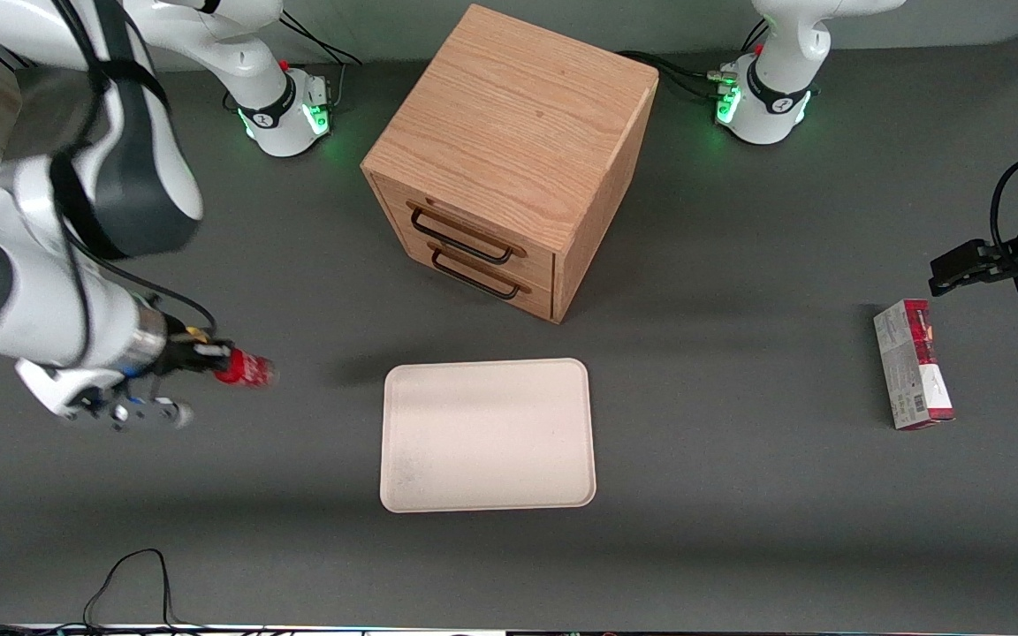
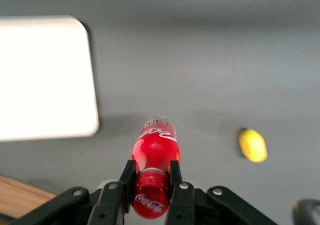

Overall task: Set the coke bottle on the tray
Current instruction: 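Lift the bottle and carry it over the cream tray's edge, then lower the bottle onto the tray and open the right gripper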

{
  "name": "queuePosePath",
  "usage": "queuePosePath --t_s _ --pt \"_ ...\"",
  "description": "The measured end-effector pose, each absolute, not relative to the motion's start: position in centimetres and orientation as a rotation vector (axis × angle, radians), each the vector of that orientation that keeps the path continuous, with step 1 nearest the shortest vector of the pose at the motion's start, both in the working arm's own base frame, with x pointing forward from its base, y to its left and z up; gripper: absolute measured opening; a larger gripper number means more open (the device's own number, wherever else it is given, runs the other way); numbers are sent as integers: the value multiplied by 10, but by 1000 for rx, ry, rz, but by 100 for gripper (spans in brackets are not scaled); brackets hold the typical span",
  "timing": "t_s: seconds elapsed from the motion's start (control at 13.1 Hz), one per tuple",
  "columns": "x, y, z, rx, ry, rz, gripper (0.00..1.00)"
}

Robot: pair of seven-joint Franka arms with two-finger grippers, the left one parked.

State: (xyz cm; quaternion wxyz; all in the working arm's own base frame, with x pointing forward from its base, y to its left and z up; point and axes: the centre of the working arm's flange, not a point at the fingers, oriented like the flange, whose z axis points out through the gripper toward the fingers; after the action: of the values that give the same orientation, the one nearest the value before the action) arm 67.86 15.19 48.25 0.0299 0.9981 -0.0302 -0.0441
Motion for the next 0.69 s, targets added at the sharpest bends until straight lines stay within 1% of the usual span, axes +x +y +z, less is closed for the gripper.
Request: queuePosePath --t_s 0.15,0.31,0.53,0.69 --pt "704 189 454 3102 -237 -111 31" --pt "723 220 418 3126 -337 -46 31" --pt "732 259 385 3148 -441 51 31" --pt "733 279 368 3161 -479 93 31"
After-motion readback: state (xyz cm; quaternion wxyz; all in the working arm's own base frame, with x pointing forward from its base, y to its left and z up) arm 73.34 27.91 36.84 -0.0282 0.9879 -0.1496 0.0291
